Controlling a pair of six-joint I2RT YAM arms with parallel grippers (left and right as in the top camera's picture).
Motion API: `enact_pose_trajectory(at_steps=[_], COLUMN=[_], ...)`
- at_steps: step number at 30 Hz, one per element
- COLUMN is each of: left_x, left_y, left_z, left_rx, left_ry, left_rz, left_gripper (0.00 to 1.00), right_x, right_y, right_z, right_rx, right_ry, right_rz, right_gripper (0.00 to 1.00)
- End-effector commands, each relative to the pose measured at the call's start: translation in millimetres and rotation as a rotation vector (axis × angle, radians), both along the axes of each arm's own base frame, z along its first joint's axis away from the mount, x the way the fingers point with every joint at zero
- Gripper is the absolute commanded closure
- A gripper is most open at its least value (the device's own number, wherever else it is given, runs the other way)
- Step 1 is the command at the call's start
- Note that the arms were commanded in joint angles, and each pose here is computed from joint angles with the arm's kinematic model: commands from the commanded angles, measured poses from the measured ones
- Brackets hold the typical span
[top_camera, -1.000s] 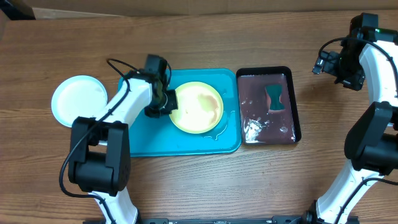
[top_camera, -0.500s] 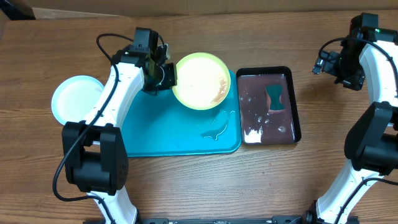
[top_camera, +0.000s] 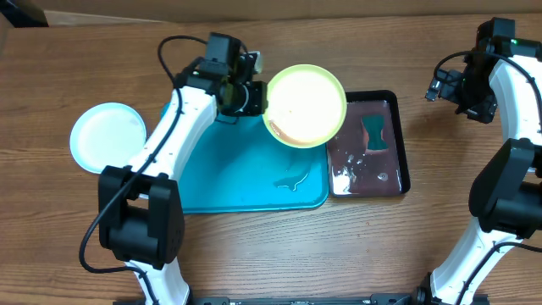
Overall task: Clean dirty plates on tray and stack at the side
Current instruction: 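Lift the yellow plate by its rim with the left gripper and tilt it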
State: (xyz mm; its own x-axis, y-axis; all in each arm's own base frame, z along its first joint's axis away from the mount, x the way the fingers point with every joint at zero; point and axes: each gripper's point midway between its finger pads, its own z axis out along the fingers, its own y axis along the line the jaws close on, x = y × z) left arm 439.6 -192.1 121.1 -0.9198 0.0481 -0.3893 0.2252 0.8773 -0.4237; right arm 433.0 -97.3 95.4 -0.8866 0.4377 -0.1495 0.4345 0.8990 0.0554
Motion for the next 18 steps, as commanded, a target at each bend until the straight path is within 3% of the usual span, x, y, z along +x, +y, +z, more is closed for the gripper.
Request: enact_pose_trajectory(at_steps=[1, 9, 18], left_x=[2.0, -1.8, -11.2], left_y=[-17.2, -51.1, -92.7], left_z=[19.3, 26.1, 86.8], left_rx=[0.024, 0.283, 0.54], left_ry=[-0.081, -0.239, -0.537], left_rz=[-0.04, -0.028, 0.039], left_gripper=[0.96, 0.96, 0.96], right_x=[4.3, 4.2, 4.3], right_y=[-2.8, -2.8, -2.8], right_z=[13.2, 13.2, 13.2], right_rx=[-0.007, -0.007, -0.007], right_ry=[-0.039, -0.039, -0.039], right_rz=[-0.012, -0.012, -0.012], right_gripper=[0.0, 0.0, 0.0])
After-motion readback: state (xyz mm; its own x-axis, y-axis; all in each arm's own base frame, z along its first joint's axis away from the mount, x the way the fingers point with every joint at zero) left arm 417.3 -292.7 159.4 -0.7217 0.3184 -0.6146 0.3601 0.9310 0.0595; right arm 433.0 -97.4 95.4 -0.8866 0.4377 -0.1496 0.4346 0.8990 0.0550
